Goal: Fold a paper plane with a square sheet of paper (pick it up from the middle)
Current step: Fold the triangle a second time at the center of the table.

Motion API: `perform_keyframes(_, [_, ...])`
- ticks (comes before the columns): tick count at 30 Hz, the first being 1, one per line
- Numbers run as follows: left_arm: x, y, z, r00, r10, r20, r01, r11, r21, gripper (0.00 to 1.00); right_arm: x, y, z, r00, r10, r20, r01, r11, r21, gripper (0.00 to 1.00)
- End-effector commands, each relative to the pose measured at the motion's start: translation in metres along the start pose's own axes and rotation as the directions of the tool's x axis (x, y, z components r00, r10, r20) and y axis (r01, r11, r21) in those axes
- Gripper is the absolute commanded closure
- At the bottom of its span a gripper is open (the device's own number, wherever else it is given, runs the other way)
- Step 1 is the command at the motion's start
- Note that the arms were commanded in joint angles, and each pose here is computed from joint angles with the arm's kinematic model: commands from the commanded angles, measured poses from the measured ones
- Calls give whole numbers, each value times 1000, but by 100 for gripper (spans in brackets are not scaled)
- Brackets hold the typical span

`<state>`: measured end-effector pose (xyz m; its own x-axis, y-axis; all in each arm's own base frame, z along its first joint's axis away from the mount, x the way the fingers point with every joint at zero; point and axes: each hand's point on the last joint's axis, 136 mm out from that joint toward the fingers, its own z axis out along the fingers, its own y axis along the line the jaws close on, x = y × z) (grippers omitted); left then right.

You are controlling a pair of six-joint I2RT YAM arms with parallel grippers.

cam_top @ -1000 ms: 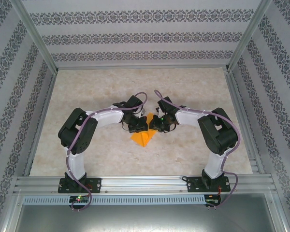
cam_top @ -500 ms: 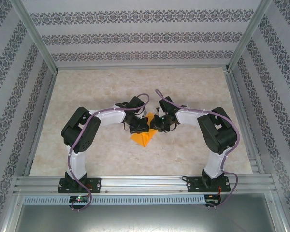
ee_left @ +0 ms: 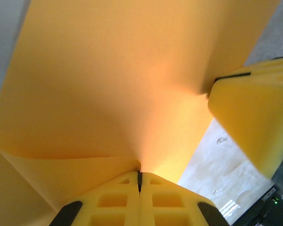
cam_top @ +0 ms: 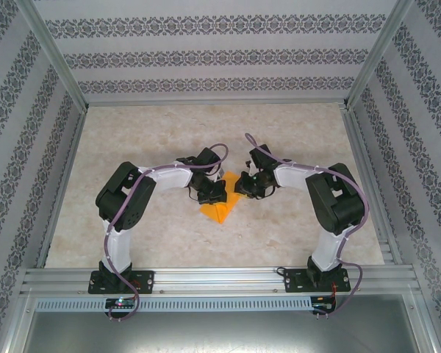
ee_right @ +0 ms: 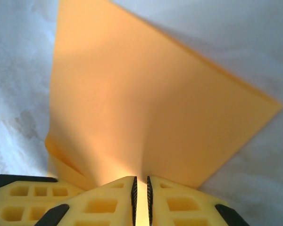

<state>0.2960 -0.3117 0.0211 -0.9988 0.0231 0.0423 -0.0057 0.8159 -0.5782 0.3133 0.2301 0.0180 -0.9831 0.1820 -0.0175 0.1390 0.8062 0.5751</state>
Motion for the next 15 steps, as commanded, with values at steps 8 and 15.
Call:
perform_keyframes(8, [-2, -13, 0, 999, 40, -4, -40, 999, 16, 100, -2, -13, 4, 999, -30, -28, 32, 997, 65, 85])
perform_keyframes(15, [-7, -19, 0, 999, 44, -4, -44, 999, 27, 100, 4, -18, 8, 999, -25, -44, 28, 997, 66, 86])
